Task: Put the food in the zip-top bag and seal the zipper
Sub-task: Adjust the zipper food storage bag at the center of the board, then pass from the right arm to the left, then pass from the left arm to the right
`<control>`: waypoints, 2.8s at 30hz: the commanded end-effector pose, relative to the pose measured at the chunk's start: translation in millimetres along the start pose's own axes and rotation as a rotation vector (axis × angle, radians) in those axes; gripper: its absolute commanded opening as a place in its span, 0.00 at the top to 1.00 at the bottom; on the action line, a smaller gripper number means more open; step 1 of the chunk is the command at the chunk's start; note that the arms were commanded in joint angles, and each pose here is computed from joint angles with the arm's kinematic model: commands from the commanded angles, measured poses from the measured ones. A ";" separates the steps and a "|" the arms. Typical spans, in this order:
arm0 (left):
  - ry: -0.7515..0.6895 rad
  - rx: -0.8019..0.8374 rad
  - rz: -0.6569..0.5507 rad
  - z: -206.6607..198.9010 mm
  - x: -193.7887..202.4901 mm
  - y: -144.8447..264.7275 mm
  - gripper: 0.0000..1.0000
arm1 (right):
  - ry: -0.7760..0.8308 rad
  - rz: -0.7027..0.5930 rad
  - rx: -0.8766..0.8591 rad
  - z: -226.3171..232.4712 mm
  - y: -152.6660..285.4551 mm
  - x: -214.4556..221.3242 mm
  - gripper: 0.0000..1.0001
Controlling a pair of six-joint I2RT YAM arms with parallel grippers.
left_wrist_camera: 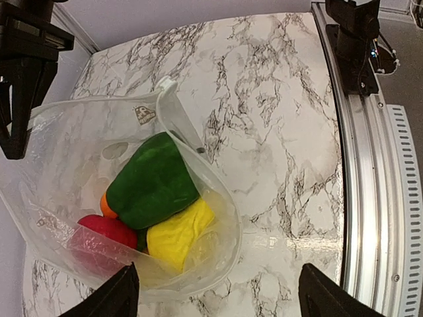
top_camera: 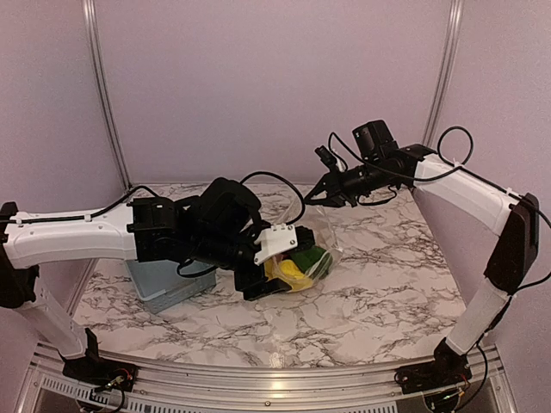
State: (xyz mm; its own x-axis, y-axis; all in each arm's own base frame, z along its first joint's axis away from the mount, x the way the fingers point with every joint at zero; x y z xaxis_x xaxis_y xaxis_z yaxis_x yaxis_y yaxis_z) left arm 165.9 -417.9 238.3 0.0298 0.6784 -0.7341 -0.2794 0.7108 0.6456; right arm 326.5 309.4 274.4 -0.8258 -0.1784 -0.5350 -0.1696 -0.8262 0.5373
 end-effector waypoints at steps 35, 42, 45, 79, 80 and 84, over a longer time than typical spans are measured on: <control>-0.015 -0.218 0.175 45.0 4.1 -18.8 1.00 | 0.177 -0.037 -0.010 43.5 54.2 -3.2 0.51; 0.007 -0.296 0.229 57.3 26.3 -14.8 1.00 | 0.264 -0.016 0.086 8.0 47.8 36.9 0.58; 0.036 -0.343 0.168 70.4 14.5 -5.5 1.00 | 0.301 -0.051 0.075 4.7 45.8 44.6 0.60; 0.190 -0.338 0.089 123.6 24.4 -3.4 1.00 | 0.714 -0.205 0.071 -1.1 10.3 25.6 0.65; 0.192 -0.338 0.088 124.0 24.4 -3.2 1.00 | 0.715 -0.209 0.072 -1.5 9.1 24.4 0.66; 0.202 -0.340 0.087 125.7 25.2 -2.4 1.00 | 0.721 -0.204 0.068 -2.4 2.2 22.2 0.70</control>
State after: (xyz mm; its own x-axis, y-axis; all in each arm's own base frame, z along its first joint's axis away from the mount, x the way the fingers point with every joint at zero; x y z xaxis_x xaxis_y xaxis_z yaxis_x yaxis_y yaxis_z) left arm 288.6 -382.3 228.8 -0.1871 0.7008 -0.6883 -0.5671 0.4950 0.6582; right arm 305.1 290.9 253.2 -0.2702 -0.3616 -0.8923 -0.3333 -0.8343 0.4391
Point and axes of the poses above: each gripper's point midway between its finger pads, its own y axis back along the fingers, its own z axis along the line the jaws close on, x = y × z, the point moved 1 cm from there along y, back along the fingers, and after that the axes turned 5 degrees about y, right-handed, at the moved point
